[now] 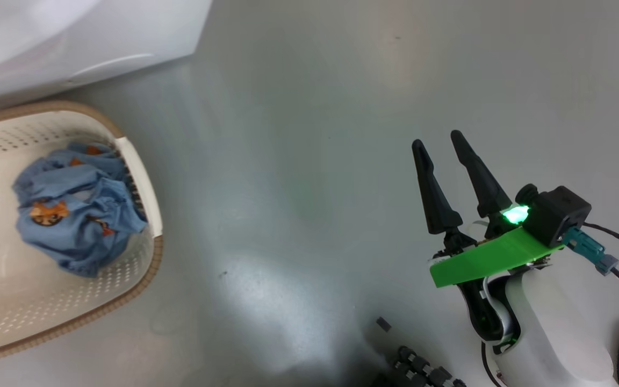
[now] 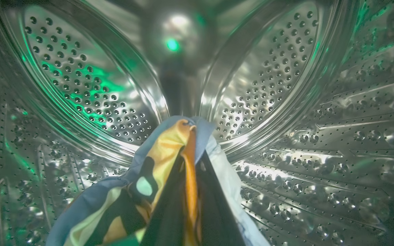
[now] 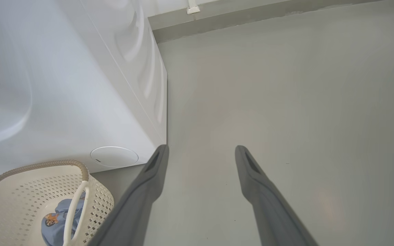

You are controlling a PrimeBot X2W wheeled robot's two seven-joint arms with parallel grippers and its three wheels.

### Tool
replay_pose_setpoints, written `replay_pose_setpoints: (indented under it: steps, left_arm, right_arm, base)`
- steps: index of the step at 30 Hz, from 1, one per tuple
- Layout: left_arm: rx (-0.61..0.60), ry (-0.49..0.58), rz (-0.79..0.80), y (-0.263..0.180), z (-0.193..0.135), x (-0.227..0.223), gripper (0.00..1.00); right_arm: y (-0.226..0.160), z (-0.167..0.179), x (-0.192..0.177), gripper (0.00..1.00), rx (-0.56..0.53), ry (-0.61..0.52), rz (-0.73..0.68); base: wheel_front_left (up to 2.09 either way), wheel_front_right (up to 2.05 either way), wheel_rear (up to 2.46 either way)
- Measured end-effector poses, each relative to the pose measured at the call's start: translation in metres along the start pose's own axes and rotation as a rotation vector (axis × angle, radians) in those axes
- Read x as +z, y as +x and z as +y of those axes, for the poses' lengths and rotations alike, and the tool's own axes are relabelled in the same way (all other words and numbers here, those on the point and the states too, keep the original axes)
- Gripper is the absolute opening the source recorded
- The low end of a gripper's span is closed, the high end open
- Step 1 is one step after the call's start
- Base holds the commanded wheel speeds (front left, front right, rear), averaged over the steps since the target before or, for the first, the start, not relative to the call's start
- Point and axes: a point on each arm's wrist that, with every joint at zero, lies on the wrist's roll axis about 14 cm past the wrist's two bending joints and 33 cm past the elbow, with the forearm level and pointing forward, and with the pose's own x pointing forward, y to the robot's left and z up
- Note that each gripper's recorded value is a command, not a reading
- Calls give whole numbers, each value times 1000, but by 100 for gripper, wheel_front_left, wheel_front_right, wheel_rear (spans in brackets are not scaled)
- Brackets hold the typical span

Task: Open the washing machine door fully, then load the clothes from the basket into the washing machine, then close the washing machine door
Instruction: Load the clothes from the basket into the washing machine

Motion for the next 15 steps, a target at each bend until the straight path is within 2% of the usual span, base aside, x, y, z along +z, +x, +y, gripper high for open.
replay_pose_setpoints:
  steps: [4, 5, 6, 15]
  left_arm:
    - [5, -41, -13, 7, -1, -7, 0]
    - [6, -43, -5, 7, 0, -11, 47]
    - [10, -48, 7, 8, 0, -14, 100]
    - [29, -51, 124, -5, 1, -24, 100]
  right_arm:
    - [2, -4, 1, 100, -10, -1, -3]
    - [2, -5, 1, 100, -13, 0, -2]
    - [2, -5, 1, 100, -15, 0, -1]
    - [2, 3, 12, 100, 9, 6, -29]
  base:
    - [0, 0, 0]
    - [0, 0, 0]
    - [0, 0, 0]
    - [0, 0, 0]
